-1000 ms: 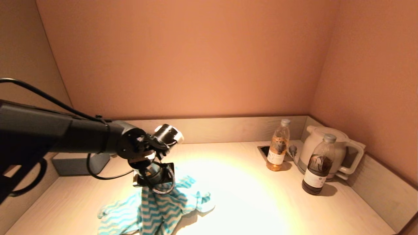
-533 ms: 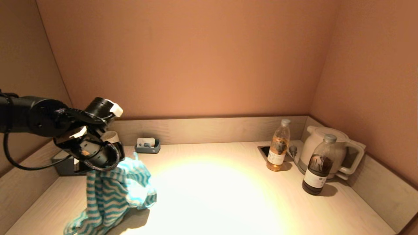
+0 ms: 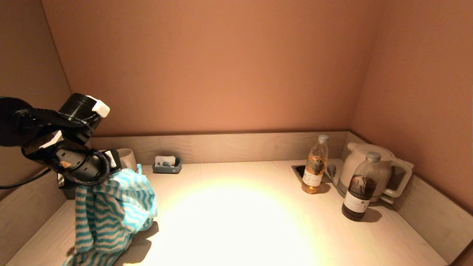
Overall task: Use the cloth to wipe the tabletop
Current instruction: Sweep the stains on the table, then place the tablecloth
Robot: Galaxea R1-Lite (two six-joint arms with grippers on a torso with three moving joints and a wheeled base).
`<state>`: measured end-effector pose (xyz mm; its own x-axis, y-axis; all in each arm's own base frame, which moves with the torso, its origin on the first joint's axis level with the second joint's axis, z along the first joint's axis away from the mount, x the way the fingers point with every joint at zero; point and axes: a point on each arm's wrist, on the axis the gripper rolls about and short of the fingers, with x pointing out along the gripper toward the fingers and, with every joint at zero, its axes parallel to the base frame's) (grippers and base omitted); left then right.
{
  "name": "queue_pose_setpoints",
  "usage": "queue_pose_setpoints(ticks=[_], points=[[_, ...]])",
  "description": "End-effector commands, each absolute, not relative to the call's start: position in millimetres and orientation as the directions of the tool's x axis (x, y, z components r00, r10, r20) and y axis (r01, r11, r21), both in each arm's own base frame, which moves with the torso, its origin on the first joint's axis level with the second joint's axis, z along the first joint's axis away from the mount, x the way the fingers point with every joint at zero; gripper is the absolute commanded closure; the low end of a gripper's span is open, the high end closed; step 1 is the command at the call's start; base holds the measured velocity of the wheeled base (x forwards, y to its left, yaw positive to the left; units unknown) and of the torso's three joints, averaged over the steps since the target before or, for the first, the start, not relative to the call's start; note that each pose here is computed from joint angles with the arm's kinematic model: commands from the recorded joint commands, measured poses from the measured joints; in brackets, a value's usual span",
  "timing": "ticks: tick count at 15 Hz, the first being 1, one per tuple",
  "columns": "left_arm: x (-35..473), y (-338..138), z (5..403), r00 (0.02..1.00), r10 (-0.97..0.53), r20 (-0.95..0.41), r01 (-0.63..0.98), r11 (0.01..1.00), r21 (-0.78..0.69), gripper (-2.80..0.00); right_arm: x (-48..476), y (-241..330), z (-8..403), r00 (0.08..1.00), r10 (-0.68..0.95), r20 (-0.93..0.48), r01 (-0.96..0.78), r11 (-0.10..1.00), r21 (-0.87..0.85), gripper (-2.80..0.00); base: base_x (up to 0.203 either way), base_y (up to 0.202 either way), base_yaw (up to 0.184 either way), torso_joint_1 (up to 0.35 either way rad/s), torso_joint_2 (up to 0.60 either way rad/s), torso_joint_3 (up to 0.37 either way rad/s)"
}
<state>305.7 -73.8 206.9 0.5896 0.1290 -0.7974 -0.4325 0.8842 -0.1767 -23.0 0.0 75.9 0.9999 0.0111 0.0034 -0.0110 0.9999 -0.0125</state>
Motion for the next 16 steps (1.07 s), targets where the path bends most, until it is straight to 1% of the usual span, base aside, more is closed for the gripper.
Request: queue_pose_setpoints(ticks=[1,4,6,9,11,16], points=[[297.6,-65.9,217.4,0.608,0.138,-0.782,-0.444,0.875,-0.192,0.0,-22.9,0.0,76.1,1.0,0.012,0.003,-0.012,1.0,-0.014,0.0,0.0,0.0,0.0,0.0,0.0,0.0],[280.1,-30.1,234.7,0.632,0.197,-0.75,-0.476,0.862,-0.175,0.0,-22.9,0.0,76.1,1.0,0.012,0.003,-0.012,1.0,-0.014,0.0,0.0,0.0,0.0,0.0,0.0,0.0],[266.5,-13.0,234.3,0.619,0.228,-0.751,-0.476,0.87,-0.128,0.0,-22.9,0.0,76.1,1.0,0.012,0.003,-0.012,1.0,-0.014,0.0,0.0,0.0,0.0,0.0,0.0,0.0],[246.2,5.1,235.5,0.618,0.21,-0.757,-0.427,0.899,-0.099,0.0,-22.9,0.0,76.1,1.0,0.012,0.003,-0.012,1.0,-0.014,0.0,0.0,0.0,0.0,0.0,0.0,0.0],[243.4,13.1,233.6,0.619,0.223,-0.753,-0.419,0.905,-0.076,0.0,-22.9,0.0,76.1,1.0,0.012,0.003,-0.012,1.0,-0.012,0.0,0.0,0.0,0.0,0.0,0.0,0.0],[253.3,43.9,213.8,0.681,0.293,-0.671,-0.409,0.912,-0.017,0.0,-22.9,0.0,76.1,1.0,0.012,0.003,-0.012,1.0,-0.014,0.0,0.0,0.0,0.0,0.0,0.0,0.0]])
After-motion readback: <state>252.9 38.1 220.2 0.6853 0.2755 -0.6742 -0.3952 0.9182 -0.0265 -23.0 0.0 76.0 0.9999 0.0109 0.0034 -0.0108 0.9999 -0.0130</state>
